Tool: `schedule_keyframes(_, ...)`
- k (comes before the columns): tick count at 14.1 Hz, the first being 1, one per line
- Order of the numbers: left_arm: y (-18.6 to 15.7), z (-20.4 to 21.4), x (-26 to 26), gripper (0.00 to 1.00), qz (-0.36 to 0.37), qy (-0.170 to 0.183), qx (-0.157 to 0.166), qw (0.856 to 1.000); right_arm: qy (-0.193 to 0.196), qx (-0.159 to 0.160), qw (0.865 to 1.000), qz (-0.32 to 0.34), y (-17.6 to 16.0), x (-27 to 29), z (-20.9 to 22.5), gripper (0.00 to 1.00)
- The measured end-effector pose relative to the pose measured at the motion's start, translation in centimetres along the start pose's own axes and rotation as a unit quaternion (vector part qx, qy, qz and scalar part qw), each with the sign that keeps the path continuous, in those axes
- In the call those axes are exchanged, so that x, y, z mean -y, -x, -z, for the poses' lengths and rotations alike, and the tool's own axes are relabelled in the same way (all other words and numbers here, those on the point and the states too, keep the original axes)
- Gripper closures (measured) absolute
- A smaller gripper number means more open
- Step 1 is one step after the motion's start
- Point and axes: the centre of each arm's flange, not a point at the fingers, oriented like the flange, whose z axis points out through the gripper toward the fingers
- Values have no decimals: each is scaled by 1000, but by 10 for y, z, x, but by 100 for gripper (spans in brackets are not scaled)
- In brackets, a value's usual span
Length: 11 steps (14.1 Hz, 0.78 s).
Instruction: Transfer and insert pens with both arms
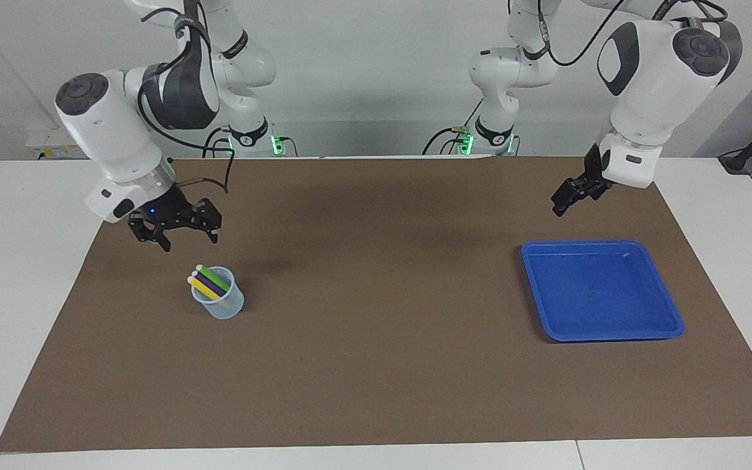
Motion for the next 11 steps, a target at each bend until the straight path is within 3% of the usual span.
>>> schedule_keyframes(5,23,23,3,0,-56,-4,2,998,25,3,1000,5,39,4,71,0)
schedule_keyframes(11,29,20,-2,0,-63,-7,7,998,26,10,1000,11,40,10,69,0)
